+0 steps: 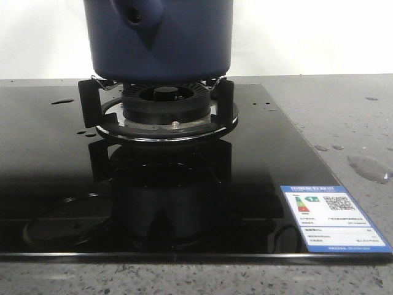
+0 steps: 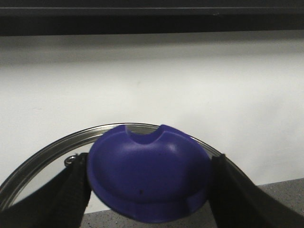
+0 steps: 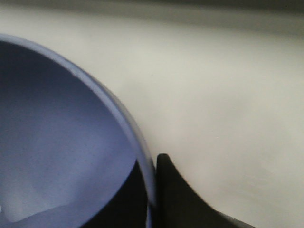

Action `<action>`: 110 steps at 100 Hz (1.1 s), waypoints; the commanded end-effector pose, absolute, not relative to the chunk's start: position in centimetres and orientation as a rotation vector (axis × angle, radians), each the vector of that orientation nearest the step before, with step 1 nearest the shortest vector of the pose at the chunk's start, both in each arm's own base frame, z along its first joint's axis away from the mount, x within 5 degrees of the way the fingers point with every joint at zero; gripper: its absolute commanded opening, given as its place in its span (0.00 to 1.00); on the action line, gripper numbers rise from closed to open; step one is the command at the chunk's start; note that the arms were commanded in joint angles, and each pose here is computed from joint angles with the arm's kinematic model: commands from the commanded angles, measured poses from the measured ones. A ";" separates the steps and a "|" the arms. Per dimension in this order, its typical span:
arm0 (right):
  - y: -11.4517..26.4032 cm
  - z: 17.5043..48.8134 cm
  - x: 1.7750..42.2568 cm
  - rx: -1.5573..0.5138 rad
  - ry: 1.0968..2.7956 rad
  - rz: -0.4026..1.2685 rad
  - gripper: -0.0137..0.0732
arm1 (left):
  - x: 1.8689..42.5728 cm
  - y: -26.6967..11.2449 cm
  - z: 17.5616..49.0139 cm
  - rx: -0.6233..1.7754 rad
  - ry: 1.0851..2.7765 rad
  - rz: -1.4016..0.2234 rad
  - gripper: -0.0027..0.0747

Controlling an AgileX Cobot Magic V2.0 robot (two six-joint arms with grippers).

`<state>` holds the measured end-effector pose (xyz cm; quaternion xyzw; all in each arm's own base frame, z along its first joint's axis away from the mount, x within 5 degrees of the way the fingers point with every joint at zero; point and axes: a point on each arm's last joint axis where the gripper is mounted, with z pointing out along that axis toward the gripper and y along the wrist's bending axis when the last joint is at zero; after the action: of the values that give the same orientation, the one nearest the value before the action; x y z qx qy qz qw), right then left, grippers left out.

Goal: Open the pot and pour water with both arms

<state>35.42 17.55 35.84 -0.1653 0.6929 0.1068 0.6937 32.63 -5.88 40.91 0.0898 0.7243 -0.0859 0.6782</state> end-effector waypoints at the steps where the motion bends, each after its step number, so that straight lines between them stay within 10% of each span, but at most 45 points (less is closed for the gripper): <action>1: 16.6 39.5 33.7 -0.263 1.299 0.206 0.09 | 31.3 -5.6 43.8 0.177 1.542 -0.202 0.48; 110: 16.5 40.2 30.9 -0.286 0.782 0.068 0.09 | 31.2 -5.8 43.8 0.200 1.542 -0.228 0.48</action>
<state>32.78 17.29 36.34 -0.1669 0.4738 0.0359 0.8639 32.58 -6.07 40.89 0.0973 0.7238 -0.0937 0.6767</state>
